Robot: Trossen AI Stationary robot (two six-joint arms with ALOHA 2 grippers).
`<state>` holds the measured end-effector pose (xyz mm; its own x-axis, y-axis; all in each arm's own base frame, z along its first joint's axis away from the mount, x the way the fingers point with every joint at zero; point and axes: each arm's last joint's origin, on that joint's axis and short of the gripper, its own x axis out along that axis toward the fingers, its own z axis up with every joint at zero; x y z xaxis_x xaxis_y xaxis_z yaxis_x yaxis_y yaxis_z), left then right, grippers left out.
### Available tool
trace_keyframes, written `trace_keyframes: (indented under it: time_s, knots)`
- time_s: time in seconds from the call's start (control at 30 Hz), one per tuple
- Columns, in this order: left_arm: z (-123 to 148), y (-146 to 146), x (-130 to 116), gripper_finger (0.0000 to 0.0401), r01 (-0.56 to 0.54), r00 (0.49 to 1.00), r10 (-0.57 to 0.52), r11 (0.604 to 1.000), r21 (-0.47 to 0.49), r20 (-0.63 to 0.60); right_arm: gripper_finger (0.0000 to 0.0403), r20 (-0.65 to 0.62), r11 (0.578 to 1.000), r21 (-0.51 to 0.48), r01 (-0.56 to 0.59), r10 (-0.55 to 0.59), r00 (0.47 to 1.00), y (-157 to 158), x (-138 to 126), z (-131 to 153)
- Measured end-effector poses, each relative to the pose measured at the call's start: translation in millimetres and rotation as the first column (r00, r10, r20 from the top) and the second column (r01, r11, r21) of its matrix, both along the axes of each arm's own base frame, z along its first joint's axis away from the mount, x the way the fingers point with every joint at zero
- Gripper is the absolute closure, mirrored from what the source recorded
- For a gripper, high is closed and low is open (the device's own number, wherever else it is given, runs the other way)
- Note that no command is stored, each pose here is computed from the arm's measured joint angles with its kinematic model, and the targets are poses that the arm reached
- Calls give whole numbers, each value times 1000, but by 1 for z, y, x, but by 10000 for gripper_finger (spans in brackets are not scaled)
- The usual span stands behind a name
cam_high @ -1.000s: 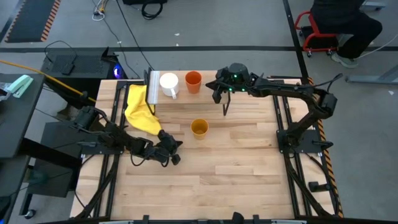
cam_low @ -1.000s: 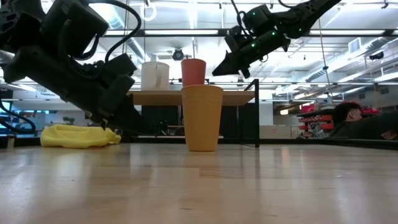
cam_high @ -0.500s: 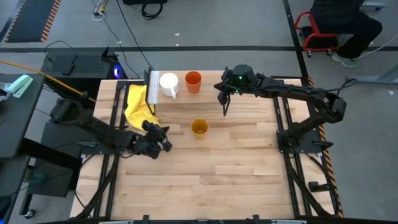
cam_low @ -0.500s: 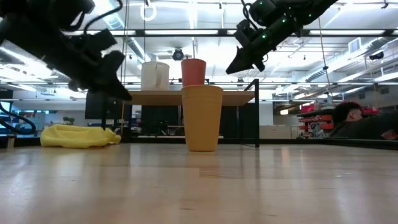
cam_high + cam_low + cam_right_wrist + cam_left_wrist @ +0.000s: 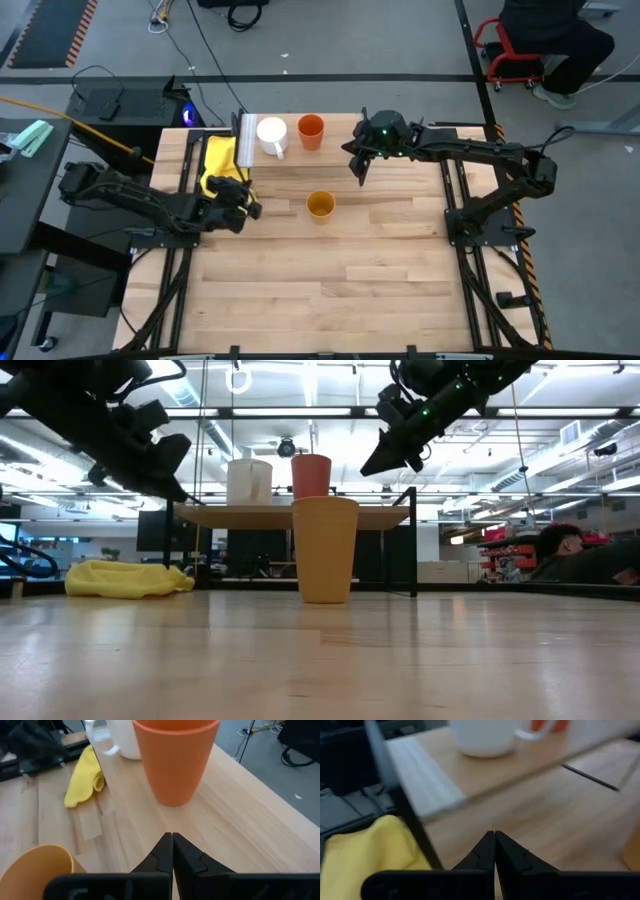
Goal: Stack small to large cups/mugs on shelf
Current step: Adjust the shelf
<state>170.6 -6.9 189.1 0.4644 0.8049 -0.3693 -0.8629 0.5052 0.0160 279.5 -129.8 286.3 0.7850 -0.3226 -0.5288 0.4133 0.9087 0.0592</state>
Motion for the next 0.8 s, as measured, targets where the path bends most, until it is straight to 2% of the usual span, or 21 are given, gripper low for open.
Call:
trace_keyframes:
  time_s: [0.13, 0.33, 0.63, 0.8]
  knots:
    - [7, 9, -8, 377, -67, 998, 66, 997, 31, 22, 393, -35, 1000, 2, 16, -16, 999, 0, -2, -3]
    - [20, 21, -17, 394, -116, 993, 114, 991, 64, 40, 395, -45, 1000, 5, 18, -18, 999, 0, -2, -4]
    - [38, 44, -37, 377, -251, 965, 242, 964, 85, 105, 393, -48, 1000, 6, 14, -14, 999, 1, -2, -4]
    - [41, 56, -44, 392, -295, 953, 288, 953, 74, 93, 395, -53, 1000, 8, 15, -14, 999, 1, -2, -5]
